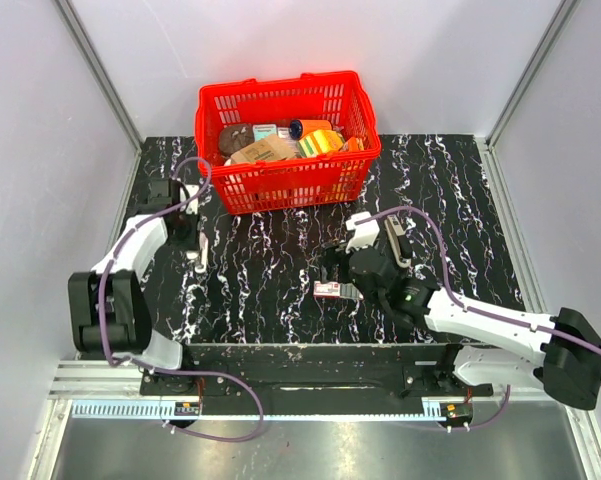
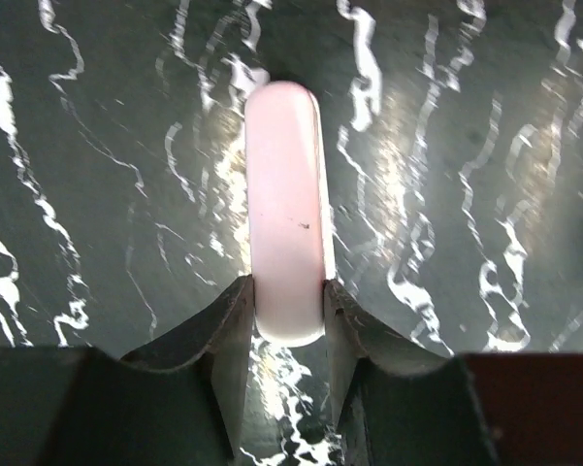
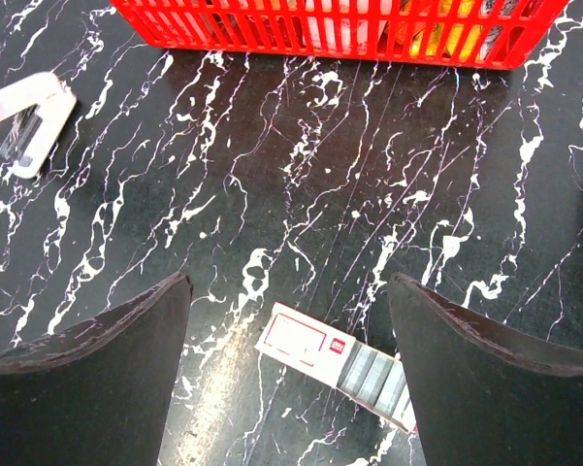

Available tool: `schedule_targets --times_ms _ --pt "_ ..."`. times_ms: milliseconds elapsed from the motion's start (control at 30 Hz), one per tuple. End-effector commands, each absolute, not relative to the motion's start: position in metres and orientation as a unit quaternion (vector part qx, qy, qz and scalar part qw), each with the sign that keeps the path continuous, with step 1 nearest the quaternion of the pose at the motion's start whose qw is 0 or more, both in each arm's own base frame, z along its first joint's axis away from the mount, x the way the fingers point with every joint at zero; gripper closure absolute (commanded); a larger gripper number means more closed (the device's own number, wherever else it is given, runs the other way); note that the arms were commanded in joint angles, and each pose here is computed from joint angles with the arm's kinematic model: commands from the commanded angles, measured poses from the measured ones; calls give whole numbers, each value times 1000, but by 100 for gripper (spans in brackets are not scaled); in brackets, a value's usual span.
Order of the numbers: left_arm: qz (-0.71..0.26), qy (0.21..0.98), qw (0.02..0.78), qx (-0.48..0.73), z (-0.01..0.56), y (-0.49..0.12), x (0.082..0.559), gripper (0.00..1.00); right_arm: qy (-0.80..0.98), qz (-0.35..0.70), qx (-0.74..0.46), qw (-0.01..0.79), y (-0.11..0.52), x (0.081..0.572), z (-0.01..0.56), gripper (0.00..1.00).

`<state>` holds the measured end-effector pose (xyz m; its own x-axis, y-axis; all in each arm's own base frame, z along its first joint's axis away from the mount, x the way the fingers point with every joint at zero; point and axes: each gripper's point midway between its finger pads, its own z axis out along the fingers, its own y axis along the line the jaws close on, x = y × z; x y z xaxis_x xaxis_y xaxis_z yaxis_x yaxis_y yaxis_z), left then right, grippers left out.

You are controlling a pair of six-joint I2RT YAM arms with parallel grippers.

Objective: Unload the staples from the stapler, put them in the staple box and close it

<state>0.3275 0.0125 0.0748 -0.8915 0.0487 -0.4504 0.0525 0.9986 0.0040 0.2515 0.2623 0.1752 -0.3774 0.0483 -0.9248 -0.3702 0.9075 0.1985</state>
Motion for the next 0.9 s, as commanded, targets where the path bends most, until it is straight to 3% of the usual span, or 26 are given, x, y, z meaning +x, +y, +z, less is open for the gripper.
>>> schedule_targets --times_ms 0,267,600,767,867 --pt "-56 970 232 50 98 -18 294 80 803 179 -95 561 268 253 191 12" --pt "-41 968 218 115 99 -55 265 78 827 147 -93 535 270 247 178 12" --pt "-41 968 179 171 81 -92 264 78 839 135 -91 520 277 248 166 13" --pt "-82 961 181 195 83 -112 259 55 850 116 -93 505 282 252 157 7" --pt "-113 953 188 208 94 -121 253 23 860 92 -92 493 282 254 152 0"
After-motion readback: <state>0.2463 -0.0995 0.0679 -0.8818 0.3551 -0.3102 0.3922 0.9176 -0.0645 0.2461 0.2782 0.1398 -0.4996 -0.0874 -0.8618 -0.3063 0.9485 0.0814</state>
